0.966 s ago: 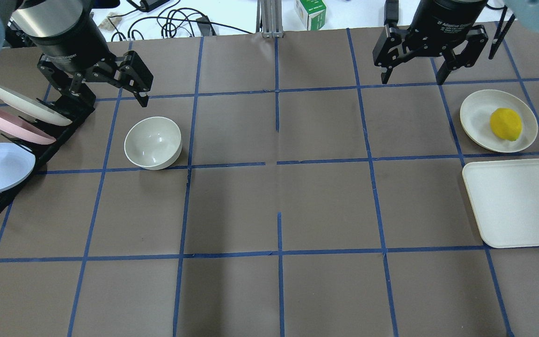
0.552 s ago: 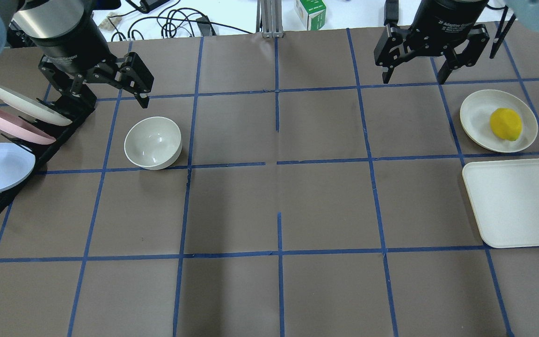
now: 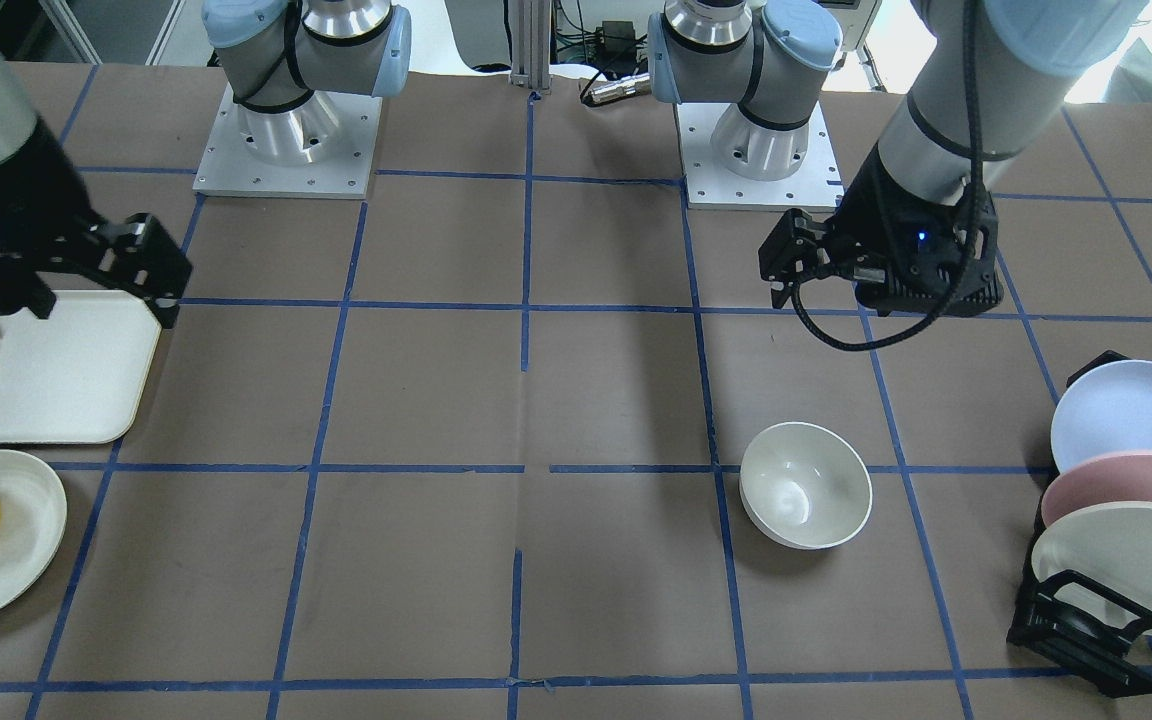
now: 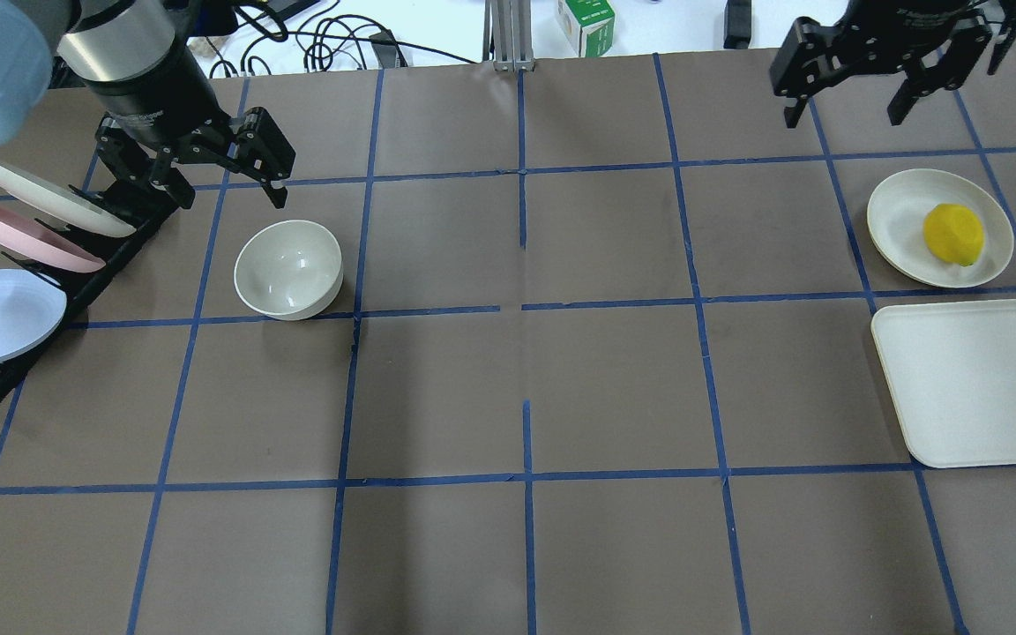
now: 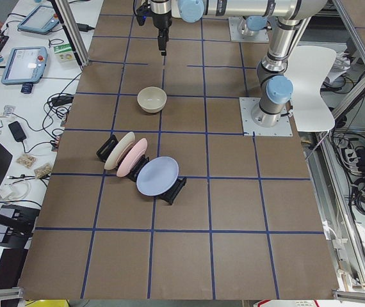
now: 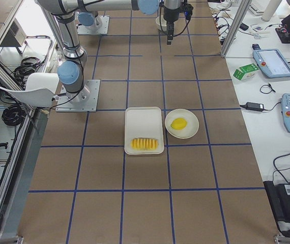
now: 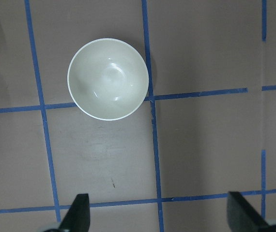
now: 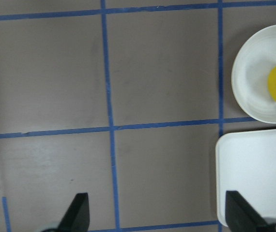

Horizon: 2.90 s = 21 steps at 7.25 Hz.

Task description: Place bowl and put lemon in it

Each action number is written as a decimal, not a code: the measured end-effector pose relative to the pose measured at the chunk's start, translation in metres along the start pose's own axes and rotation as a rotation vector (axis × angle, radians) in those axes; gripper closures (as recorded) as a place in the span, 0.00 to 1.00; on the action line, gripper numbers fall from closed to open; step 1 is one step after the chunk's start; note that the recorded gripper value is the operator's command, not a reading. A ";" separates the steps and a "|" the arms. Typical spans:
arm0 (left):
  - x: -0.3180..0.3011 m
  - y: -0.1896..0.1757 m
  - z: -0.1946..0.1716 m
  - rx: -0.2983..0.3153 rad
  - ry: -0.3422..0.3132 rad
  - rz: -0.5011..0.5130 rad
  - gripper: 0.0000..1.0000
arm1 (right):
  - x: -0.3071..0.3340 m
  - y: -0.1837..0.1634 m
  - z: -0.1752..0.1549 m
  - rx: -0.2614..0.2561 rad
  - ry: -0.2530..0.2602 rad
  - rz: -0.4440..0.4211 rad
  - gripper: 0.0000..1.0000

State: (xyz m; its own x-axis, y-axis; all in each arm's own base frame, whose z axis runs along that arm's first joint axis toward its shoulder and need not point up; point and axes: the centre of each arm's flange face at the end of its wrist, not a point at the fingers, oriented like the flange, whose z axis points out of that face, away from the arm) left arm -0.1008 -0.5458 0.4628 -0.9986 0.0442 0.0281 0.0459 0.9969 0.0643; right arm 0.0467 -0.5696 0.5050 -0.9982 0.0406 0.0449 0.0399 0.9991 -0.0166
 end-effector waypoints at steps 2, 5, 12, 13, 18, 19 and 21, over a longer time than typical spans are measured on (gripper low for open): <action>-0.041 -0.048 0.063 -0.027 0.033 -0.008 0.00 | 0.094 -0.030 0.035 -0.020 0.017 -0.058 0.00; -0.120 -0.068 0.165 -0.071 0.060 0.008 0.00 | 0.224 -0.082 0.160 -0.041 0.039 -0.185 0.00; -0.141 -0.075 0.256 -0.037 0.066 0.029 1.00 | 0.262 -0.093 0.317 -0.115 -0.027 -0.285 0.72; -0.138 -0.075 0.250 -0.027 0.068 0.028 1.00 | 0.261 -0.092 0.319 -0.121 -0.032 -0.284 0.78; -0.058 -0.072 0.211 0.029 0.264 -0.055 1.00 | 0.242 -0.077 0.193 -0.054 -0.017 -0.244 0.79; -0.004 -0.073 0.212 0.027 0.306 -0.097 1.00 | 0.220 -0.068 0.154 -0.042 -0.011 -0.220 0.79; 0.094 -0.065 0.223 0.031 0.315 -0.168 1.00 | 0.144 -0.052 0.097 -0.034 -0.011 -0.159 0.80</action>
State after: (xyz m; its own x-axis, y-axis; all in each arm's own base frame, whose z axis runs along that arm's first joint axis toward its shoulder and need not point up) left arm -0.2030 -0.5916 0.2387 -0.9351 -0.1384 0.3262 -0.1241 0.9902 0.0644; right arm -0.1031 -0.6171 0.4151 -0.9924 -0.1183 0.0330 -0.1176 0.9928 0.0240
